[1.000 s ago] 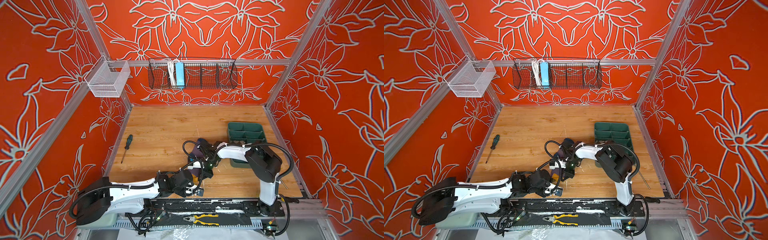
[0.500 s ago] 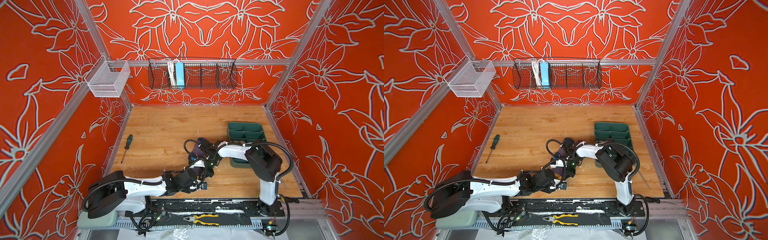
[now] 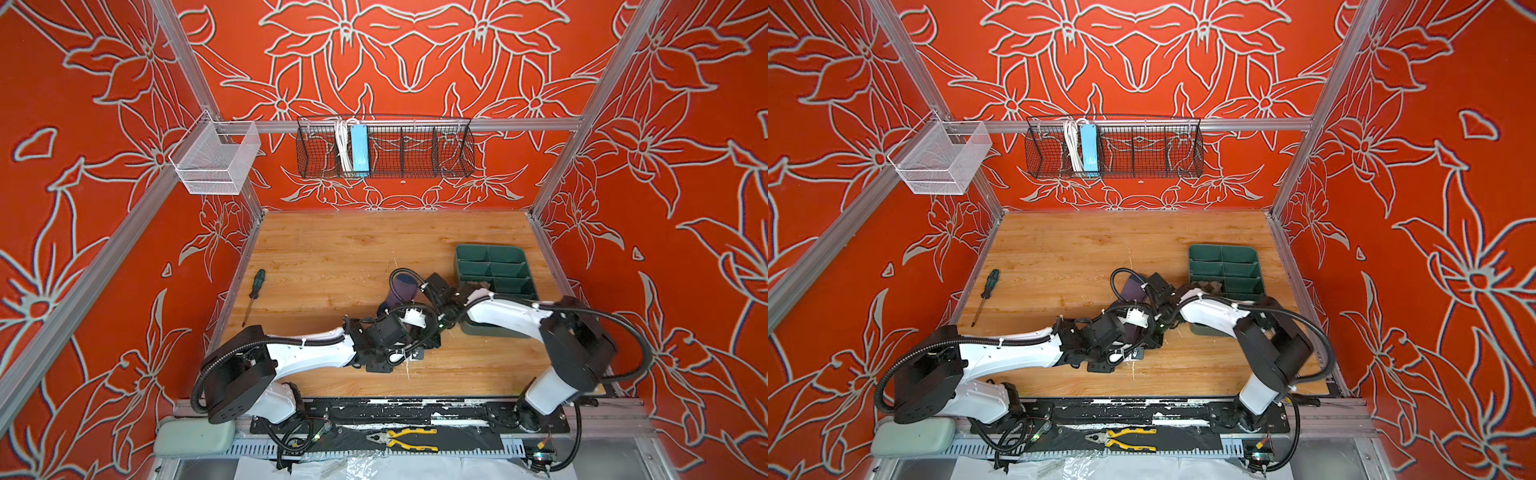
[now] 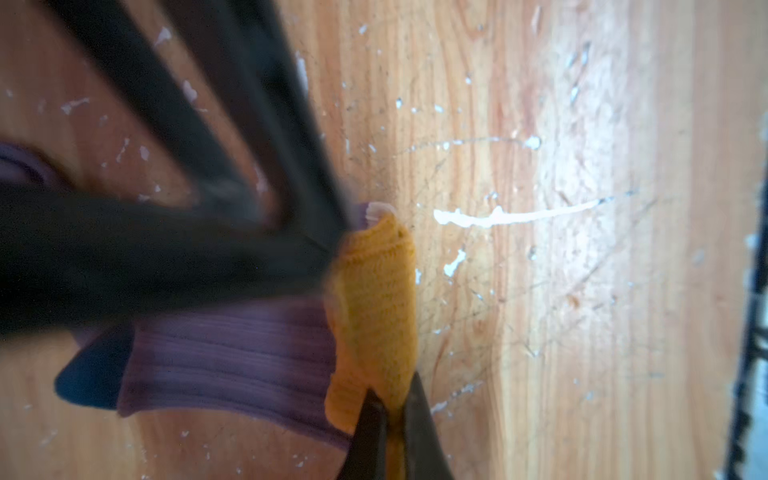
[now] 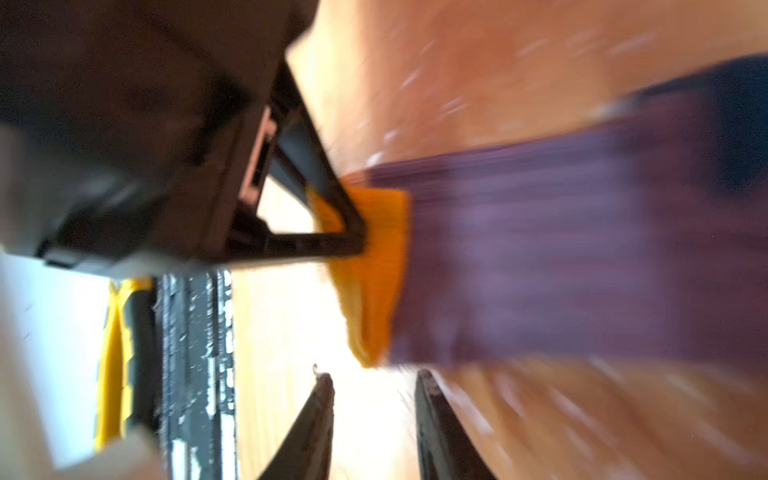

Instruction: Roll the socks

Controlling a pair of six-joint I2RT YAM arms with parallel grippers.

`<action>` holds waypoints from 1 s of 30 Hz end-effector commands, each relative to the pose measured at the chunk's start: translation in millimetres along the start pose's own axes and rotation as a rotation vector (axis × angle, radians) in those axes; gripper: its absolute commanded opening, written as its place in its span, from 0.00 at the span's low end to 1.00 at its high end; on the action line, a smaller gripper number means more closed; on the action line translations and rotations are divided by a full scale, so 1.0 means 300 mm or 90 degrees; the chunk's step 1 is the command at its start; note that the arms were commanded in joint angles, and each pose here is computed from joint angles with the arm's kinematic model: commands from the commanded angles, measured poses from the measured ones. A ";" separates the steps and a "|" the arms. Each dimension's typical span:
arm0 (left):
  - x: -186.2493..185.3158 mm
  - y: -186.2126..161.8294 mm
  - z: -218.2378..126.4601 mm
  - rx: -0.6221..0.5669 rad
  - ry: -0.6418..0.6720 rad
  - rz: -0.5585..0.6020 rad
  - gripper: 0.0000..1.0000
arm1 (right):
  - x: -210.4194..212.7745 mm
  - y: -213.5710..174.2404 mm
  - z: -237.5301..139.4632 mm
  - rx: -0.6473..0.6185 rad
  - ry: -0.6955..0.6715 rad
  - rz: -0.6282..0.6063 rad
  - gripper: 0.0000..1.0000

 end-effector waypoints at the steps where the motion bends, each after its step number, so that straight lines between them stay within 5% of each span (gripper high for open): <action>1: -0.080 -0.030 -0.014 0.022 -0.148 -0.051 0.00 | -0.111 0.047 -0.134 -0.094 -0.169 0.046 0.37; 9: -0.069 0.006 -0.014 0.022 -0.244 -0.102 0.00 | -0.275 -0.018 -0.601 -0.245 -0.638 0.145 0.56; 13: -0.045 0.023 -0.027 0.015 -0.290 -0.155 0.00 | -0.245 -0.028 -0.740 -0.259 -0.746 0.104 0.56; 19: 0.037 0.027 -0.016 0.017 -0.361 -0.267 0.01 | 0.099 0.019 -0.543 -0.241 -0.393 -0.285 0.52; 25: 0.090 0.045 -0.006 0.008 -0.439 -0.337 0.01 | 0.202 -0.044 -0.290 -0.049 -0.300 -0.440 0.53; 30: 0.085 0.045 0.006 0.019 -0.453 -0.352 0.01 | 0.204 0.009 -0.092 -0.016 -0.261 -0.483 0.53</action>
Point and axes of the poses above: each gripper's point midway between its finger pads, its own z axis out along the fingers, its own x axis along the line the jaws close on, y = z × x, the point moved 2 cm from there along -z, back along the fingers, and after that the axes turned 1 degree about -z, right-handed, at the moved point
